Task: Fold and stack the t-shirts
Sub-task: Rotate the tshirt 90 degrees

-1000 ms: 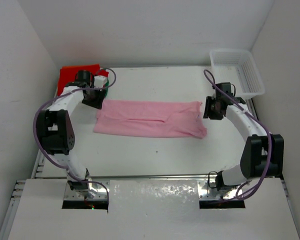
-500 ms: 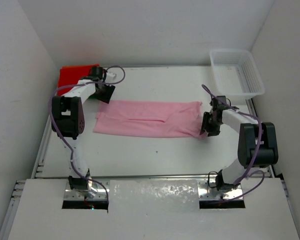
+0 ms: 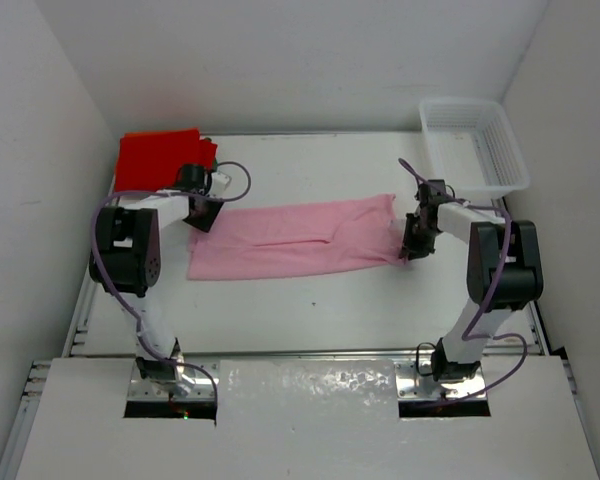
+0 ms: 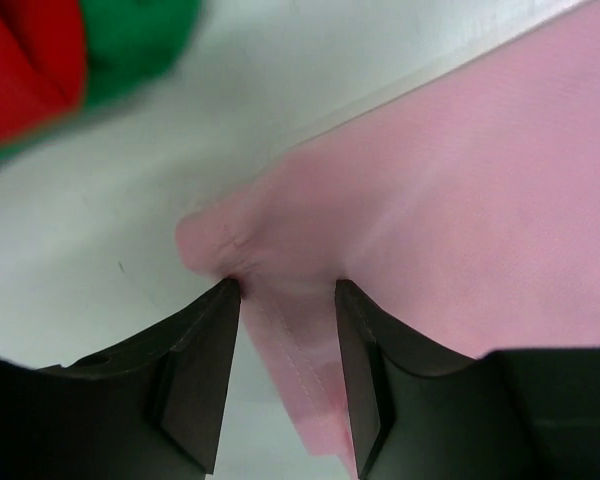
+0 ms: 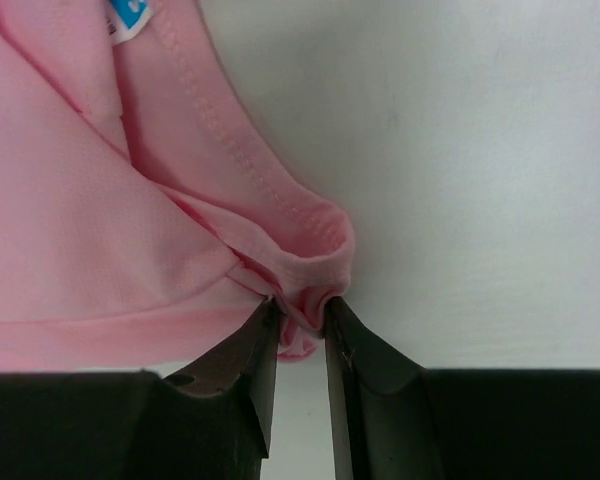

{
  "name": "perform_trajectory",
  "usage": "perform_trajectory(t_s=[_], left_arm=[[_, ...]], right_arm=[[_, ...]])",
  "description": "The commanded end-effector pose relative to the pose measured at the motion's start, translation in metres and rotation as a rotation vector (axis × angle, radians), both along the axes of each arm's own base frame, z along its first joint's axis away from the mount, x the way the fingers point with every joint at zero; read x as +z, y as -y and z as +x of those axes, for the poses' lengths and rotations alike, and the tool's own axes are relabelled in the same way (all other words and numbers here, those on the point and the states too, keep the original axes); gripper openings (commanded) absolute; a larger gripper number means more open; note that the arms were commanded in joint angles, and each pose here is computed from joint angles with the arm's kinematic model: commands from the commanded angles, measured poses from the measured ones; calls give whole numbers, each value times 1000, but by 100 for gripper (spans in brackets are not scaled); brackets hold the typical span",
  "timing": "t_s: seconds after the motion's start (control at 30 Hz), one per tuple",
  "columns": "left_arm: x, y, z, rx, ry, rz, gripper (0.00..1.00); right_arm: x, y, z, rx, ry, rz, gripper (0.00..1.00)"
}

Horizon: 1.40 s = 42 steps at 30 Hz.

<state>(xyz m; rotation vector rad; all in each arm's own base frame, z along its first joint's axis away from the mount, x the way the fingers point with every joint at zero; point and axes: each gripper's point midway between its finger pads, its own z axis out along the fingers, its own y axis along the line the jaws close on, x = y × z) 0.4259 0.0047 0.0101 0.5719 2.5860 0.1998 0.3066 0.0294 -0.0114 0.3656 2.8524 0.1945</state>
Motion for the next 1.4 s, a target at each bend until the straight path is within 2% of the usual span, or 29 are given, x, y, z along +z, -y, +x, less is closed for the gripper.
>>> perform_trajectory(t_s=[0.0, 0.1, 0.13, 0.27, 0.4, 0.53, 0.6, 0.63, 0.67, 0.7, 0.77, 0.8, 0.83, 0.87, 0.9, 0.97, 1.0, 1.07, 1.2, 1.3, 1.37], left_arm=[[-39, -11, -80, -37, -242, 50, 42], [-40, -7, -123, -98, -308, 22, 42], [-31, -4, -127, -113, -289, 8, 42], [-19, 15, -165, -216, -349, -69, 43], [-11, 37, -198, -363, -394, -98, 43], [-10, 51, -213, -439, -410, -98, 46], [-7, 59, -213, -453, -409, -129, 47], [-5, 63, -215, -460, -417, -145, 49], [-2, 67, -215, -466, -418, -164, 50], [6, 71, -206, -465, -393, -173, 54], [20, 76, -195, -459, -370, -184, 58], [25, 77, -192, -455, -366, -190, 64], [31, 77, -193, -457, -376, -196, 74], [40, 81, -187, -460, -359, -204, 79], [43, 82, -186, -457, -364, -212, 95], [52, 83, -186, -452, -376, -219, 99], [56, 81, -184, -432, -376, -212, 100], [59, 79, -182, -423, -377, -200, 100], [60, 73, -172, -372, -353, -183, 100], [59, 62, -159, -304, -320, -158, 100], [62, 53, -150, -246, -287, -133, 100]], right_arm=[[7, 13, 37, 9, 58, -75, 24], [7, 17, 61, 24, 57, -95, 24], [7, 16, 67, 30, 56, -95, 24], [11, -2, 109, 112, 80, -72, 24], [12, -10, 142, 136, 102, -127, 24], [22, -9, 193, 76, 177, -150, 24], [0, -10, 204, 75, 149, -151, 24], [8, -15, 224, 75, 193, -139, 24], [-15, -17, 228, 81, 164, -130, 24], [-21, -21, 235, 79, 165, -111, 24], [-13, -26, 266, 66, 233, -90, 24], [-28, -29, 274, 54, 237, -75, 24], [-19, -32, 290, 47, 291, -58, 24], [-17, -34, 298, 34, 321, -51, 25], [-7, -36, 316, 5, 399, -35, 27], [7, -41, 332, -13, 477, 0, 29], [30, -49, 355, -19, 583, 48, 32], [49, -55, 369, -14, 651, 78, 36], [101, -65, 388, -9, 792, 138, 42], [153, -68, 392, 8, 885, 153, 52], [195, -71, 387, 32, 941, 143, 76]])
